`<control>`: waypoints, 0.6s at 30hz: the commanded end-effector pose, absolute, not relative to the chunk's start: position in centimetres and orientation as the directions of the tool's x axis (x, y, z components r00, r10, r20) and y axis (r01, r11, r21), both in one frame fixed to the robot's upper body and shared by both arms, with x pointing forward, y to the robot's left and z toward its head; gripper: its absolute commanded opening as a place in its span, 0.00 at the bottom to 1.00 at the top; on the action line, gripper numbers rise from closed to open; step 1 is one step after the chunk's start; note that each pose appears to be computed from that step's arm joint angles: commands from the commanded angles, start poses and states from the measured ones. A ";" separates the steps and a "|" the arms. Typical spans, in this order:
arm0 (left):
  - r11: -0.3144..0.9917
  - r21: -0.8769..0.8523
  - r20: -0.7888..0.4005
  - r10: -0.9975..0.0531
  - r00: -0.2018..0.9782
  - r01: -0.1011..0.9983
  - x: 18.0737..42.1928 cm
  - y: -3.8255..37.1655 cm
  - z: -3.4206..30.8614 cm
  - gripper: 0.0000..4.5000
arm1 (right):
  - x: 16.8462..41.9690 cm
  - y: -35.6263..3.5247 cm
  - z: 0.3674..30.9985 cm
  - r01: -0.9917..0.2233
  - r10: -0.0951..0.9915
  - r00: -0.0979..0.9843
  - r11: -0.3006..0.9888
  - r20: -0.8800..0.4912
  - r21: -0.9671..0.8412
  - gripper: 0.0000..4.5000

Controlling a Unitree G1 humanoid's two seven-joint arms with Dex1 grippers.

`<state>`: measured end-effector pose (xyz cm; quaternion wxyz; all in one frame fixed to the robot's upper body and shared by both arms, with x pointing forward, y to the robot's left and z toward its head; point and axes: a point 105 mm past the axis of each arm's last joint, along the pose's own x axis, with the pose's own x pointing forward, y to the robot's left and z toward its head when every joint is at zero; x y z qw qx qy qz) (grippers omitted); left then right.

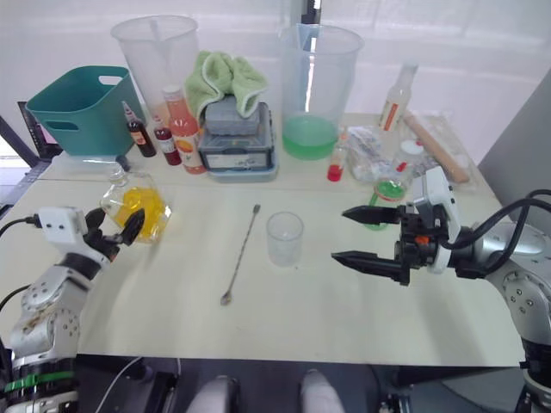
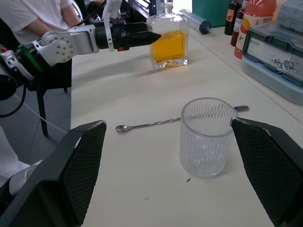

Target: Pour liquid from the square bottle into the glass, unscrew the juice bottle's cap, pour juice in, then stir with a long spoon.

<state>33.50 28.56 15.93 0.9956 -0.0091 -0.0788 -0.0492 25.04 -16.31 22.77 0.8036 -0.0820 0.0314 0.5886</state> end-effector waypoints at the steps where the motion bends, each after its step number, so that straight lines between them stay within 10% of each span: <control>1: 0.995 0.007 0.171 -0.095 0.981 0.095 34.0 28.2 16.7 1.00 | 24.7 -16.9 23.8 -0.940 0.937 0.320 0.297 -0.138 -0.165 0.99; 4: 0.996 0.005 0.171 -0.088 0.981 0.089 34.5 28.2 16.8 1.00 | 24.7 -17.1 23.6 -0.940 0.936 0.321 0.296 -0.145 -0.170 0.99; 10: 0.999 -0.003 0.171 -0.053 0.984 0.055 35.4 28.6 17.2 0.63 | 24.8 -17.3 23.6 -0.937 0.934 0.327 0.300 -0.145 -0.178 1.00; 18: 0.998 -0.001 0.207 -0.058 0.977 0.060 35.7 28.5 18.4 0.63 | 25.1 -16.5 23.7 -0.937 0.935 0.325 0.298 -0.143 -0.183 1.00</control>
